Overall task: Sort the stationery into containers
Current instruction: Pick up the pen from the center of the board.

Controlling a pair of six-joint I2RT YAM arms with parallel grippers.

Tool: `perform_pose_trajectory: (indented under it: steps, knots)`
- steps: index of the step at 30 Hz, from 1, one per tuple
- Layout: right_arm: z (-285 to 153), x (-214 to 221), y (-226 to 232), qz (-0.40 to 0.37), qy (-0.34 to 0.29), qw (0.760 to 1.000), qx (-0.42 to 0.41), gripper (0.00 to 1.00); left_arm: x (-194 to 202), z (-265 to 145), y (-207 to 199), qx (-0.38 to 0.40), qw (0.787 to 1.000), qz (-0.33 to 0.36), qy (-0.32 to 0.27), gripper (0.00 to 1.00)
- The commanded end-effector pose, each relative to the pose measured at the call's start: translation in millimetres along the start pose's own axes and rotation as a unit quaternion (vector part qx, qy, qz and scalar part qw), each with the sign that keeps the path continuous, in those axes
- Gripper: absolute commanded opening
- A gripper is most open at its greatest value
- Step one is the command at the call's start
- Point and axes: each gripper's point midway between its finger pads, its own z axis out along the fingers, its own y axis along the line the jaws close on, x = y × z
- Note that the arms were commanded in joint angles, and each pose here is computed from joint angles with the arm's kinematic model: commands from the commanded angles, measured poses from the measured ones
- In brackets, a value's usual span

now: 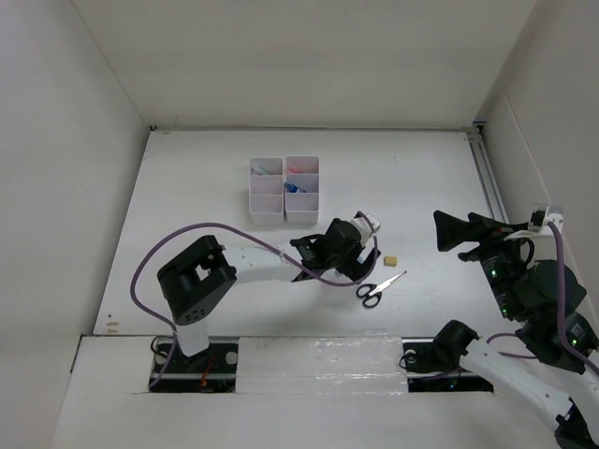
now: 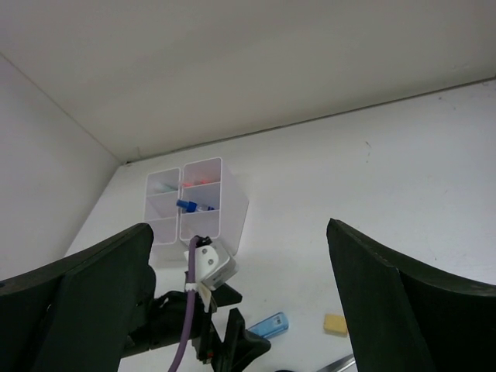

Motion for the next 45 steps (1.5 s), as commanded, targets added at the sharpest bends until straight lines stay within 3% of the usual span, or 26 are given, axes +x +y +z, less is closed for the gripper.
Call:
perform_pose_trajectory:
  steps: [1,4,18,26,29,30,32,34,40,45]
  knots:
    - [-1.2,-2.8,5.1,-0.005,-0.002,1.000,-0.015,1.00,-8.5,9.1,-9.7,0.020,1.000,0.013,-0.002,0.94]
    - [-1.0,-3.4,3.6,-0.005,-0.003,1.000,-0.011,1.00,-2.1,17.4,-11.9,0.022,1.000,0.010,0.012,0.88]
    - [-9.7,-7.5,-3.0,0.000,-0.018,1.000,-0.012,1.00,40.8,35.3,-8.4,0.009,0.997,0.004,0.081,0.80]
    - [-13.8,-10.8,-2.7,0.005,-0.024,1.000,-0.019,0.98,67.5,35.6,-1.6,-0.004,0.994,-0.001,0.113,0.49]
    - [-13.7,-12.7,-1.8,0.007,-0.028,0.999,-0.020,0.98,76.8,34.1,-1.8,0.000,0.992,-0.001,0.124,0.33]
    - [-13.7,-12.7,-1.8,0.007,-0.028,0.999,-0.020,0.98,76.8,34.1,-2.1,0.000,0.992,-0.005,0.124,0.18]
    - [-14.9,-16.5,-1.2,0.010,-0.031,0.999,-0.022,0.96,84.5,32.0,-0.1,-0.003,0.991,-0.004,0.135,0.00]
    - [-14.9,-16.5,-1.5,0.005,-0.031,0.999,-0.022,0.96,87.3,30.7,-1.3,-0.001,0.990,-0.008,0.141,0.00]
    - [-14.0,-21.7,3.3,0.010,-0.037,0.999,-0.029,0.95,25.4,13.0,23.3,-0.066,0.993,-0.070,0.065,0.00]
    - [-10.9,-22.7,7.7,0.005,-0.035,0.999,-0.034,0.95,-67.9,-36.6,53.8,-0.098,0.984,-0.138,-0.054,0.00]
